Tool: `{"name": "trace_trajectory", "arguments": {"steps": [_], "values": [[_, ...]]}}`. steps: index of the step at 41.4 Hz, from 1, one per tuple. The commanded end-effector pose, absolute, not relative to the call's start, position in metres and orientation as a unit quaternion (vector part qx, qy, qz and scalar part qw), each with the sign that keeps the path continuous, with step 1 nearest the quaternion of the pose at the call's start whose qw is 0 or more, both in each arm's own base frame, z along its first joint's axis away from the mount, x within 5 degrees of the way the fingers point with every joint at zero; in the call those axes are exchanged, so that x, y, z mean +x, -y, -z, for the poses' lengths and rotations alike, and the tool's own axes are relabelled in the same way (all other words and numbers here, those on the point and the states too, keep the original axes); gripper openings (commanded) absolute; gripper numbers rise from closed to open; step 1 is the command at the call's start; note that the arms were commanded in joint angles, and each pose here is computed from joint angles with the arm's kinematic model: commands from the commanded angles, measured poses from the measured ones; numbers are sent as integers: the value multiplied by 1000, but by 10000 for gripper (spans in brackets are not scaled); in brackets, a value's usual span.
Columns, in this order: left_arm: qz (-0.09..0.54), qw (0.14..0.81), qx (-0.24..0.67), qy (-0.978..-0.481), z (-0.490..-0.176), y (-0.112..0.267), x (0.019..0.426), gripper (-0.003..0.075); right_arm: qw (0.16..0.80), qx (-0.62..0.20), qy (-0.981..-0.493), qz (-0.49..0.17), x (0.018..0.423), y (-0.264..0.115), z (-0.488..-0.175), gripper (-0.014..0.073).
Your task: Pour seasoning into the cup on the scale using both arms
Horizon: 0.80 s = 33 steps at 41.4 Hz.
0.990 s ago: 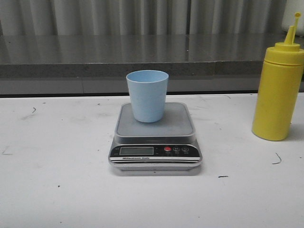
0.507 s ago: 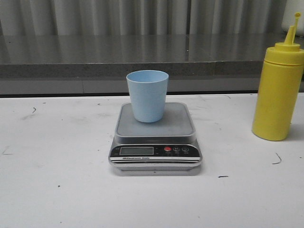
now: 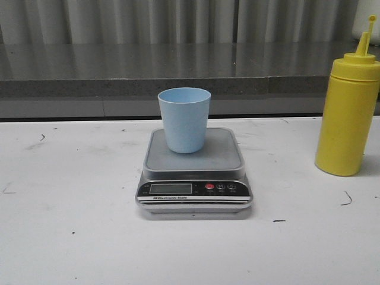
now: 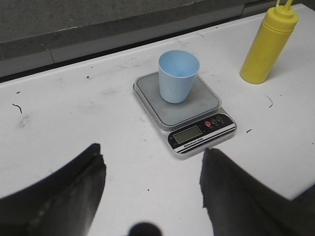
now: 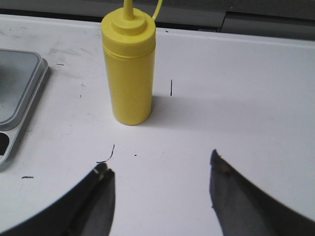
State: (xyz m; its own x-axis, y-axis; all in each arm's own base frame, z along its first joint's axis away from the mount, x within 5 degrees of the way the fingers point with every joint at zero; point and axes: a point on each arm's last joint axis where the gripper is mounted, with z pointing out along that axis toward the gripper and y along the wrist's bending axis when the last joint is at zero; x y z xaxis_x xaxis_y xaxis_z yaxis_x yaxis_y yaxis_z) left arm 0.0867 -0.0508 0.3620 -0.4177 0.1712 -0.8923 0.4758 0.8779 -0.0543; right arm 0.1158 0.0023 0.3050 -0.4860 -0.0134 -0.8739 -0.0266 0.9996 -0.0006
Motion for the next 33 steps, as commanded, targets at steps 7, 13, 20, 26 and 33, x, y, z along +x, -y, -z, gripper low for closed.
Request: {"name": "trace_trajectory", "arguments": {"steps": [7,13,20,26,33], "values": [[168,539,192,-803,-376,52,87,421,572,-5,-820,-14,131,-3,-323,594],[168,539,192,-803,-376,52,87,421,544,16,-838,-46,149,-6,-312,594],[168,539,192,-803,-376,52,87,421,511,-7,-857,-63,174,-18,-293,594],[168,539,192,-803,-376,52,87,421,519,-10,-852,-65,191,-23,-273,594],[168,539,192,-803,-376,52,87,421,547,10,-835,-58,205,-22,-249,594]]}}
